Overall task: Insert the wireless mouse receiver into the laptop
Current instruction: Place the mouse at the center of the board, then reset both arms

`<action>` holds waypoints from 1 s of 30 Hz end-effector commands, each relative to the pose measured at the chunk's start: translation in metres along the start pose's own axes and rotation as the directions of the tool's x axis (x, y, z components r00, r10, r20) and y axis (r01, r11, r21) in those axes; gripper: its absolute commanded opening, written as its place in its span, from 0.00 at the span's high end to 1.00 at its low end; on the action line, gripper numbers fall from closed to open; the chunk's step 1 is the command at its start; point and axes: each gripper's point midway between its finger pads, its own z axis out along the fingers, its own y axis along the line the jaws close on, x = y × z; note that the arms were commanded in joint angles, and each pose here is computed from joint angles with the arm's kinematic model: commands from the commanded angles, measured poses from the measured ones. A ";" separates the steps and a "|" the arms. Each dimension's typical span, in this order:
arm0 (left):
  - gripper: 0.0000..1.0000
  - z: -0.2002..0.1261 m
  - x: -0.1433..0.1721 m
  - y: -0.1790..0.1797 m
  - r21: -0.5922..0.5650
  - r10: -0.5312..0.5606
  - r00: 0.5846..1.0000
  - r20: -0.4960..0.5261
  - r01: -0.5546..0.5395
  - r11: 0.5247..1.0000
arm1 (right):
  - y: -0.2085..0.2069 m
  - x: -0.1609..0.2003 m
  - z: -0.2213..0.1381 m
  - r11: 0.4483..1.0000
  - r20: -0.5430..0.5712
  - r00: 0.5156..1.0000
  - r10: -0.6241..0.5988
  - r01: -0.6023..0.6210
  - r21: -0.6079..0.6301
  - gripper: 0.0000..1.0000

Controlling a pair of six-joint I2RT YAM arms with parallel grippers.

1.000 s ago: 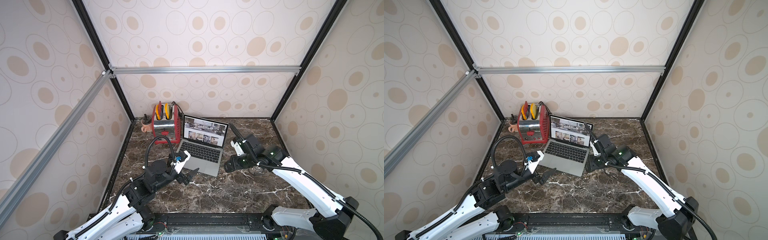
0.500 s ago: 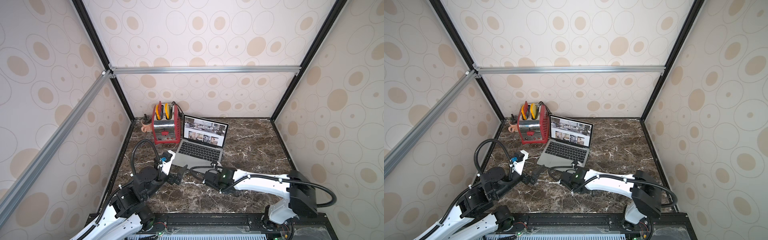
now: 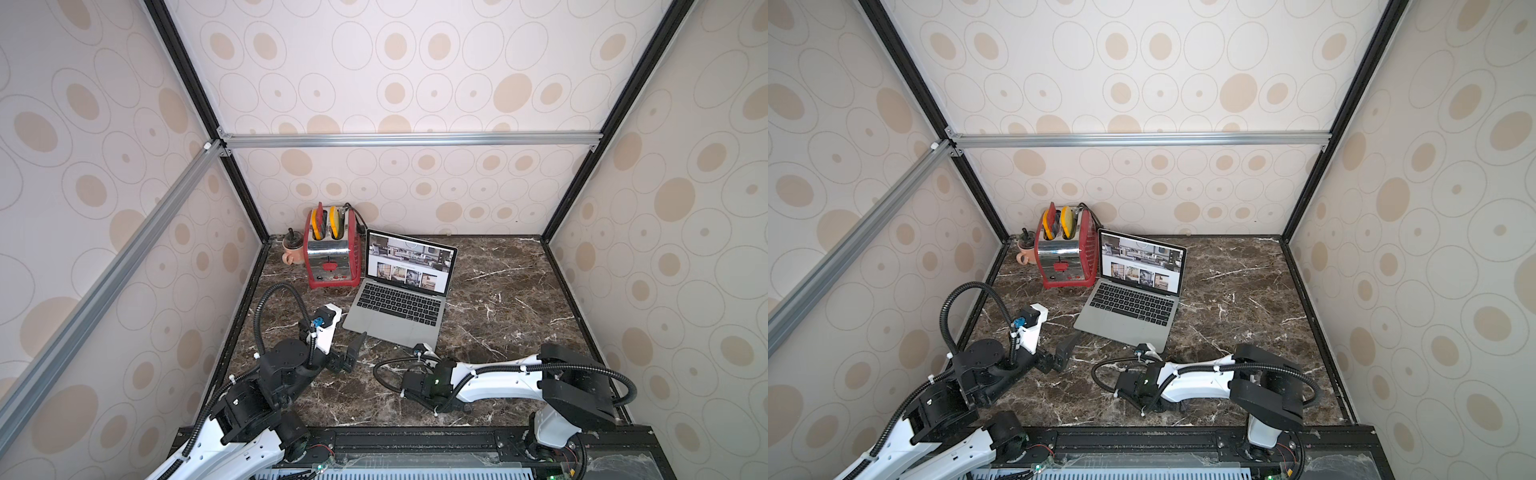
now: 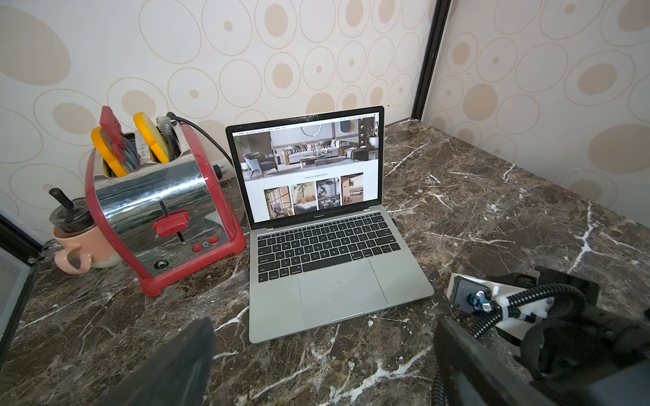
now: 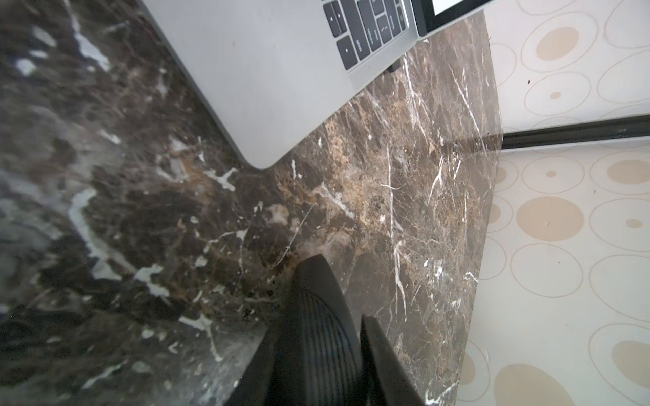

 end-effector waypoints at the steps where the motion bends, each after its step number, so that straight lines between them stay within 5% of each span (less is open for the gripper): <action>1: 0.01 -0.005 -0.013 0.005 -0.023 -0.016 1.000 0.021 0.017 1.000 | 0.035 0.007 -0.002 0.993 -0.028 0.999 0.042 -0.045 -0.113 0.70; 3: 0.01 -0.004 -0.016 0.005 -0.027 -0.002 1.000 0.019 0.003 1.000 | 0.043 0.007 -0.007 0.990 -0.024 0.999 0.033 -0.036 -0.137 0.56; 8: 0.01 0.000 -0.023 0.004 -0.029 0.015 1.000 0.018 -0.014 0.999 | 0.058 0.010 -0.011 0.981 -0.021 1.000 0.016 -0.020 -0.191 0.39; 20: 0.01 0.006 -0.013 0.020 -0.133 0.062 0.998 -0.012 -0.063 0.989 | 0.063 -0.024 -0.065 0.909 0.133 0.989 0.067 -0.005 -0.416 0.22; 22: 0.01 0.004 -0.008 0.038 -0.237 0.061 0.998 -0.023 -0.065 0.969 | 0.044 -0.039 -0.076 0.914 0.207 0.972 0.114 -0.020 -0.406 0.15; 25: 0.01 0.015 0.010 0.052 -0.337 0.150 0.986 -0.070 -0.165 0.927 | -0.019 -0.057 -0.078 0.969 0.329 0.921 0.210 -0.152 -0.194 0.00; 28: 0.06 0.040 0.035 0.084 -0.504 0.192 0.976 -0.098 -0.216 0.836 | -0.064 -0.072 -0.057 0.979 0.399 0.894 0.205 -0.182 -0.097 0.00; 30: 0.07 0.057 0.064 0.112 -0.521 0.109 0.984 -0.142 -0.168 0.837 | -0.099 -0.063 -0.022 0.960 0.362 0.889 0.279 -0.262 -0.097 0.00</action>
